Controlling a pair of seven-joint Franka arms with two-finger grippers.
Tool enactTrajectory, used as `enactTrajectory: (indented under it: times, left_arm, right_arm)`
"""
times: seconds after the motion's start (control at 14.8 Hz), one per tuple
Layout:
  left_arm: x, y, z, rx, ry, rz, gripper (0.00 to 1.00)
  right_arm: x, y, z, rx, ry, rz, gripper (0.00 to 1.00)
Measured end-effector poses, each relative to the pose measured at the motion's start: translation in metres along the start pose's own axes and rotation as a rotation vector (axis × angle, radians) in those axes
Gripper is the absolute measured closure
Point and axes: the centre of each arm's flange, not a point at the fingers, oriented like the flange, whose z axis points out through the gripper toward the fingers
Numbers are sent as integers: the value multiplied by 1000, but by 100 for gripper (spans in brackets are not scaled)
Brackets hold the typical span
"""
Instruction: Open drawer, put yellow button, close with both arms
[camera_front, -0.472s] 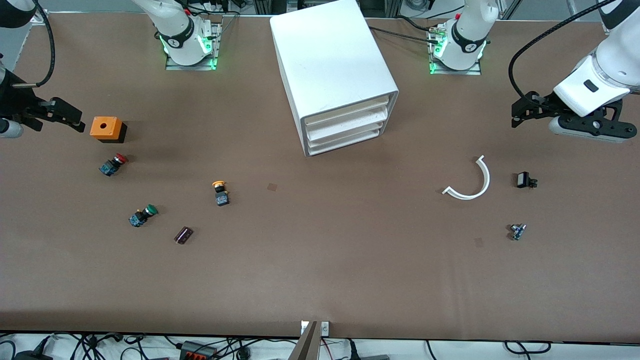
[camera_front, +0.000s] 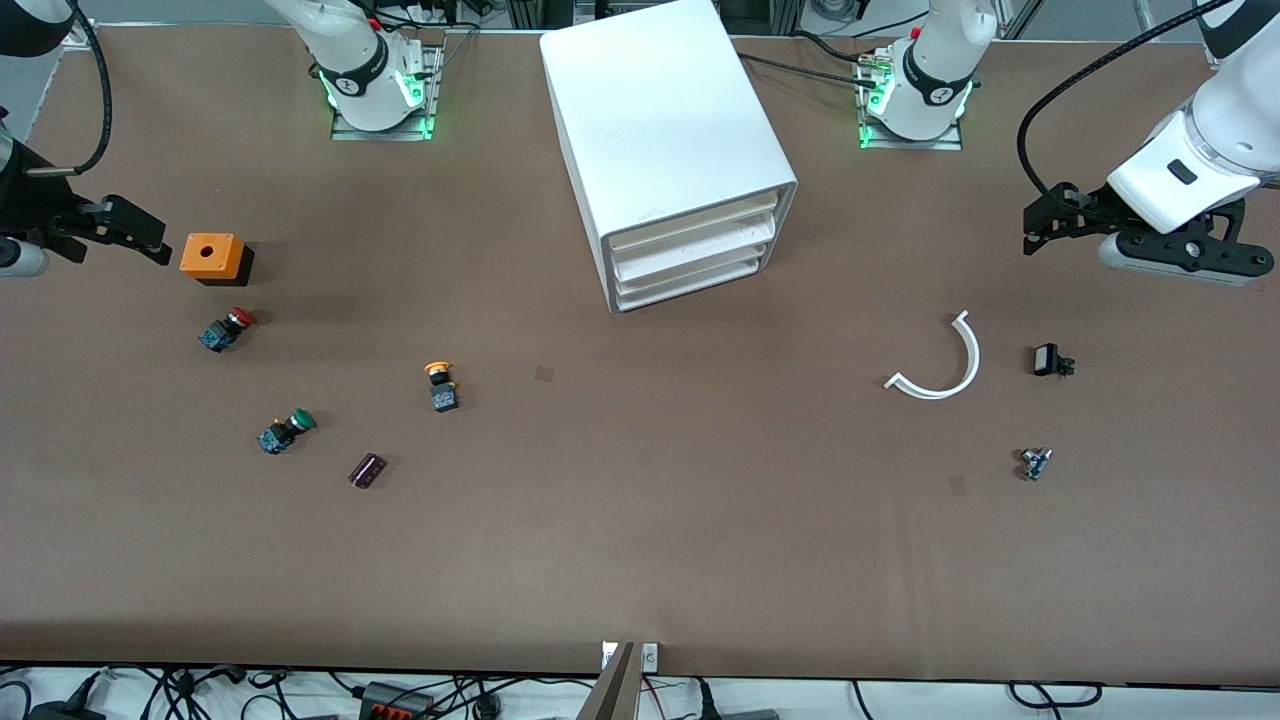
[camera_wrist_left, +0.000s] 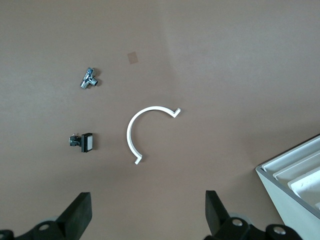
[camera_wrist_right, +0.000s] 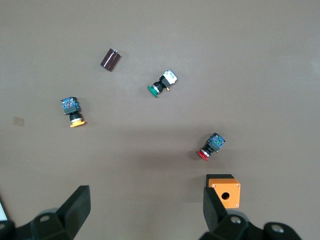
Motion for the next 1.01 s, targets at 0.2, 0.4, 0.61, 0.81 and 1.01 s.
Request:
enactTrajectory:
  times: [0.2,0.4,0.61,0.81,1.01]
  left_arm:
    - [0,-1,-2,0,5,-1,0]
    - [2,-3,-6,0,4,-4,0]
    - [4,0,6,-10,-92,2,0]
    - [0,16,37,-50,-277,34,0]
    - [4,58,69,-127,-400,99,0]
  right_arm:
    - [2,-3,3,0,-1,-5,0]
    - [8,-21,14,1,-19,-37,0]
    - [20,-68,48,0,-74,-117,0]
    - [35,-121,91,-3,-95,-203,0]
    - [46,-168,130,-9,-122,-273,0]
